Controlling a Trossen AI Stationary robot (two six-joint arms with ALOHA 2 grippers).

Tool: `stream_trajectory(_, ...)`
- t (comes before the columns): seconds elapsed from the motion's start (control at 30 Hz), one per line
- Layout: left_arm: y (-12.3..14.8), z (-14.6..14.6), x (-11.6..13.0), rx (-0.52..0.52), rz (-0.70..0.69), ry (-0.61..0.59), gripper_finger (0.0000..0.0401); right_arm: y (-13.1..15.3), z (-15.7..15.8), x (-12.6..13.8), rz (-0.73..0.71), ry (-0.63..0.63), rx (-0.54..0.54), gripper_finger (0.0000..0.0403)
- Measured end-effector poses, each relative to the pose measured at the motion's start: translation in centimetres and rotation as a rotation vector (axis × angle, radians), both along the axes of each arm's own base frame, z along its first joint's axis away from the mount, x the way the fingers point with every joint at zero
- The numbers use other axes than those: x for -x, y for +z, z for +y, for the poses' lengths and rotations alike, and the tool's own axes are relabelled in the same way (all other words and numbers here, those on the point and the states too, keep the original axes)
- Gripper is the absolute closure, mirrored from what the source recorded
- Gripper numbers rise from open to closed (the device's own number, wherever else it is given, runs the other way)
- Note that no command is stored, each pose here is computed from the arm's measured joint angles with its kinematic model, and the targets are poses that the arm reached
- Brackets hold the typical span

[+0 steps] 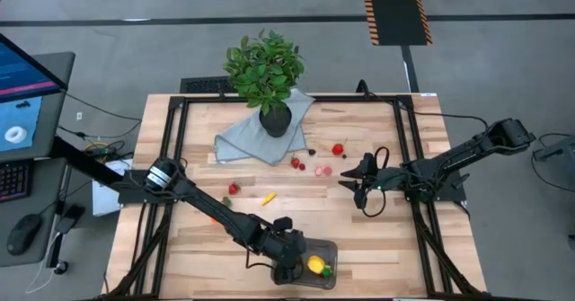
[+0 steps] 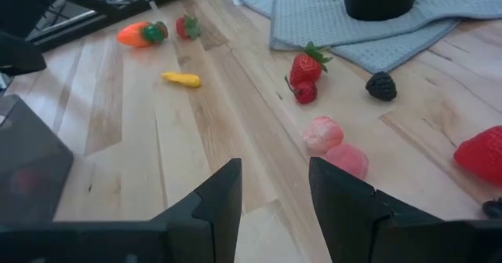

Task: Pick and placing Produce into tupperware
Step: Put the red strawberry into the black bin

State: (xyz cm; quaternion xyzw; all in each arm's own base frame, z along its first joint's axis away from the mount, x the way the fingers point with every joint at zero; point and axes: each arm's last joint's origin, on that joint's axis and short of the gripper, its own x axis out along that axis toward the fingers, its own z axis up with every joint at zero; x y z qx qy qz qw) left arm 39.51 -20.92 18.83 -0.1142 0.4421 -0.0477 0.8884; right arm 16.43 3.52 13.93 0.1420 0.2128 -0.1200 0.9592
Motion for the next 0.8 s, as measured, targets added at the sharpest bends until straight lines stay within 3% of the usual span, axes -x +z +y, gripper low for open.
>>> stream_trajectory(0.53, 0.9, -0.5, -0.6, -0.096, -0.162, -0.036, 0.0193, 0.0, 0.0, 0.0, -0.004, 0.001, -0.002, 0.0232)
stream_trajectory(0.8, 6.2, 0.3, 0.4, -0.156, -0.325, -0.062, 0.0193, 0.0, 0.0, 0.0, -0.003, 0.003, -0.003, 0.0232)
